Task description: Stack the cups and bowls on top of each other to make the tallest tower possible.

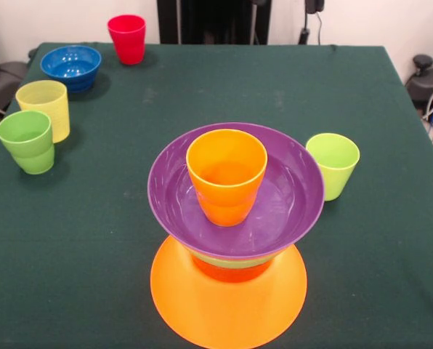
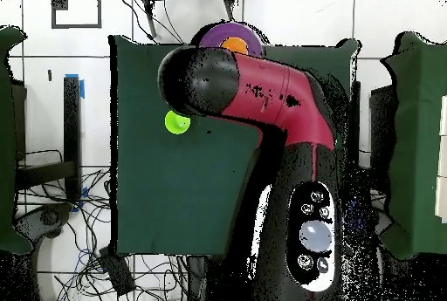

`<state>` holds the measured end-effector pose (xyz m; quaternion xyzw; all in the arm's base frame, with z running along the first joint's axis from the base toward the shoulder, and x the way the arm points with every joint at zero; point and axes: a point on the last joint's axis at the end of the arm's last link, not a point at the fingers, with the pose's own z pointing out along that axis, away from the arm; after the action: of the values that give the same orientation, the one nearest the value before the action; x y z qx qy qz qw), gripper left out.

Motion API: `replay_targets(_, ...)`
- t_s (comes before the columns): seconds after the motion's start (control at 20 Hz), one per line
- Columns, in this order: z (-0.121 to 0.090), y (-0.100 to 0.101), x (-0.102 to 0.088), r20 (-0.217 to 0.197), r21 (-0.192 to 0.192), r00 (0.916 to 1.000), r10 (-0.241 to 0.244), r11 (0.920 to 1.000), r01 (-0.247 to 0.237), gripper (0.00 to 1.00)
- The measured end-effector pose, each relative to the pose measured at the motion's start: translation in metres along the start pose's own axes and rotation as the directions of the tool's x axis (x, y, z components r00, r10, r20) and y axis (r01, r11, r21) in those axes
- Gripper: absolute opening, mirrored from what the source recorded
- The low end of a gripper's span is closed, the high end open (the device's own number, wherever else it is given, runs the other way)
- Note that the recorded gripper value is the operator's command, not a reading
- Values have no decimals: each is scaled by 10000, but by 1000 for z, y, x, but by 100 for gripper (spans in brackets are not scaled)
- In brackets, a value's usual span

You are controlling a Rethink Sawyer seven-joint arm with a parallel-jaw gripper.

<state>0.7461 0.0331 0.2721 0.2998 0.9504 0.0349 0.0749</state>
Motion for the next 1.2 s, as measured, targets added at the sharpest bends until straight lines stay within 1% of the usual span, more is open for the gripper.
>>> replay_targets(0.05, -1, -1, 0, -125, 171, 9999, -11, 9999, 13, 100)
replay_targets(0.15, -3, -2, -1, -243, 322, 9997, -25, 9995, 33, 100)
replay_targets(0.2, -8, -3, -1, -523, 618, 9986, -50, 9981, 82, 100)
replay_targets(0.25, -10, -3, -1, -692, 776, 9976, -41, 9969, 94, 100)
replay_targets(0.45, -17, 1, 0, -1116, 1188, 9937, 37, 9929, 97, 100)
replay_targets(0.55, -16, 5, 1, -1142, 1311, 9934, 95, 9914, 56, 100)
replay_targets(0.65, -13, 10, 2, -1070, 1398, 9941, 171, 9902, -20, 100)
replay_targets(0.8, -3, 16, 9, -998, 1544, 9944, 342, 9878, -185, 100)
replay_targets(0.85, 6, 21, 14, -928, 1606, 9946, 462, 9865, -308, 100)
replay_targets(0.95, 15, 26, 18, -853, 1633, 9946, 583, 9856, -437, 100)
replay_targets(1.05, 21, 28, 20, -826, 1645, 9945, 639, 9851, -496, 100)
replay_targets(1.1, 32, 31, 25, -813, 1680, 9940, 732, 9840, -587, 100)
replay_targets(1.2, 44, 33, 29, -845, 1746, 9932, 800, 9825, -642, 100)
